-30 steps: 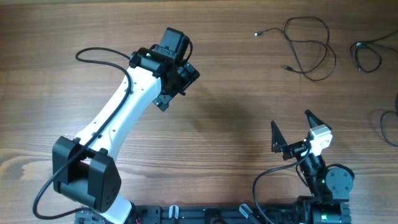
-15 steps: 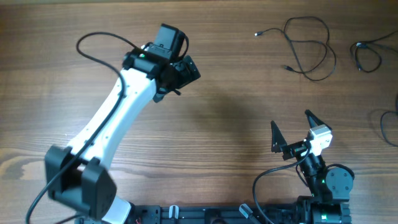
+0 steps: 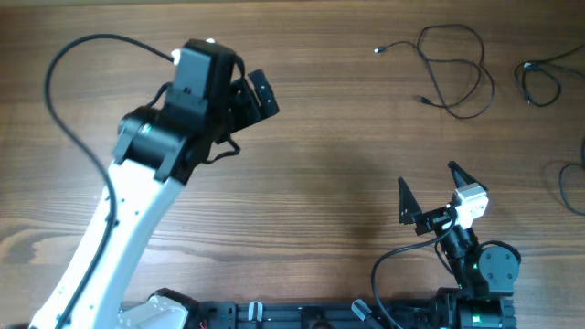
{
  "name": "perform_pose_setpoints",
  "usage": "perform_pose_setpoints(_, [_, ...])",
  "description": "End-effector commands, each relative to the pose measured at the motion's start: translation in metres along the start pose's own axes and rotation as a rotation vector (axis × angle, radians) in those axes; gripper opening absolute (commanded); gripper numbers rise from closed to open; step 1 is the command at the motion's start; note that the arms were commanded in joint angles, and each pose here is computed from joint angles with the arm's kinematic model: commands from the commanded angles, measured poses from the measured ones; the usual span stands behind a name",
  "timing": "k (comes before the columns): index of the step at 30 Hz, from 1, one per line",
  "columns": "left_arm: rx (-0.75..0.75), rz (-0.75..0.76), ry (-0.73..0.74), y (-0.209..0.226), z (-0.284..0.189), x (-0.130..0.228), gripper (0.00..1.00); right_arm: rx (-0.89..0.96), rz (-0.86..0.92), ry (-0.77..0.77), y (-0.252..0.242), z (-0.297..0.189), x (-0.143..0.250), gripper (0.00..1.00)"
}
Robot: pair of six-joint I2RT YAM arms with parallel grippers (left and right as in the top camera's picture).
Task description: Untangle cables
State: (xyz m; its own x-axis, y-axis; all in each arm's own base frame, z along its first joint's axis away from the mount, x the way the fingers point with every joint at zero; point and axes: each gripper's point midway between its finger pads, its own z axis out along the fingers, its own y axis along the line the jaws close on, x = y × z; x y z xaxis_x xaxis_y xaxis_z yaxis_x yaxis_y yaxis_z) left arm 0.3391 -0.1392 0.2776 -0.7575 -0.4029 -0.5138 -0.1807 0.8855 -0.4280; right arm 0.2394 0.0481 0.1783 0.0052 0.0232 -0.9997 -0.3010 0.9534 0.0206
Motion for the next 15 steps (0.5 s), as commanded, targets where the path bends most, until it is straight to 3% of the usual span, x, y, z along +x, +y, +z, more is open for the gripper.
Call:
perform_pose_setpoints(1, [-0.016,0.027,-0.088,0.017,-0.028,-0.002,1.0,0.012,-0.003,-0.014,-0.001,0.0,-0.003,1.0])
perform_pose_setpoints(10, [0.072,0.006,-0.274,0.055,-0.073,0.024,1.0,0.011,-0.003,-0.014,-0.001,0.0,-0.003,1.0])
perform_pose_setpoints(15, [0.044,-0.005,-0.328,0.084,-0.093,0.04,1.0,0.012,-0.002,-0.014,-0.001,0.0,-0.003,1.0])
